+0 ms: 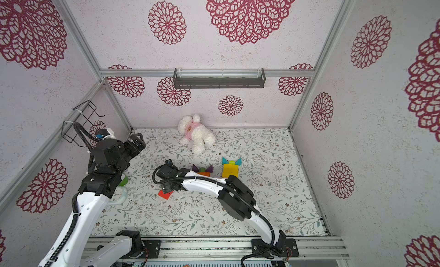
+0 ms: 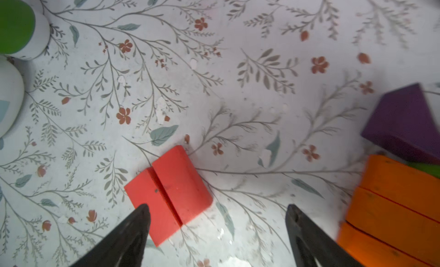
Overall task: Assemble a carrot with building blocks
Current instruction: Pick up the building block from the center of the board.
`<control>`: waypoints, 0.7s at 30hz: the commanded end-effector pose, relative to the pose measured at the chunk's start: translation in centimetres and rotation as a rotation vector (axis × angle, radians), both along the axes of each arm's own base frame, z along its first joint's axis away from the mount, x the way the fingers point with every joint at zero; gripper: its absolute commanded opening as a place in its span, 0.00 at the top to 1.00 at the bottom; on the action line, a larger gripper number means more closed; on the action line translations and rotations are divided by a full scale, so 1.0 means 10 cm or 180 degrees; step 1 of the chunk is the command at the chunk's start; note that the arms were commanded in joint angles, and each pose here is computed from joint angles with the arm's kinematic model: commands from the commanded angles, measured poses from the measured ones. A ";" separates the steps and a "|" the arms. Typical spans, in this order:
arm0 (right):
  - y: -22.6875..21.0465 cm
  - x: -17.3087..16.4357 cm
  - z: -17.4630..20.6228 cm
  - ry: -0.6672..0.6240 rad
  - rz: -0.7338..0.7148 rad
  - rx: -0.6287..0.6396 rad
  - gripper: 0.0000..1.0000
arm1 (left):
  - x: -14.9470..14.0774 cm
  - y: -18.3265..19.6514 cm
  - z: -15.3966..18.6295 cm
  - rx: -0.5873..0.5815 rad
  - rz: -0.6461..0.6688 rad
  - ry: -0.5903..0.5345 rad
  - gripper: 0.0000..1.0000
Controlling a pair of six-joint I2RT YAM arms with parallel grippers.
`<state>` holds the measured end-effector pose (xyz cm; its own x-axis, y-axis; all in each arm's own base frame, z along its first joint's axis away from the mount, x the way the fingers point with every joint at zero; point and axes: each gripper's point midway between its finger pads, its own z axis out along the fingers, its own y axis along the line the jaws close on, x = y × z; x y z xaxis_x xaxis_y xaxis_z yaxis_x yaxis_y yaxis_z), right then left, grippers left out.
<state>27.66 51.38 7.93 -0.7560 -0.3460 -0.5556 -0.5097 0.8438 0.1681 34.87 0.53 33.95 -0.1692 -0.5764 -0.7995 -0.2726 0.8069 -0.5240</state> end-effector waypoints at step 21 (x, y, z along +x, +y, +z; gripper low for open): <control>-0.02 -0.11 -0.37 -0.0305 0.0375 -0.0852 0.08 | 0.10 -0.04 -0.18 -0.0085 -0.0047 0.0149 0.03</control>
<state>27.42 54.25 4.22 -0.6660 -0.4964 -0.5568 -0.6001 0.7999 0.0048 35.67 0.04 32.58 -0.2121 -0.5845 -0.7832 -0.2774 0.8045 -0.5252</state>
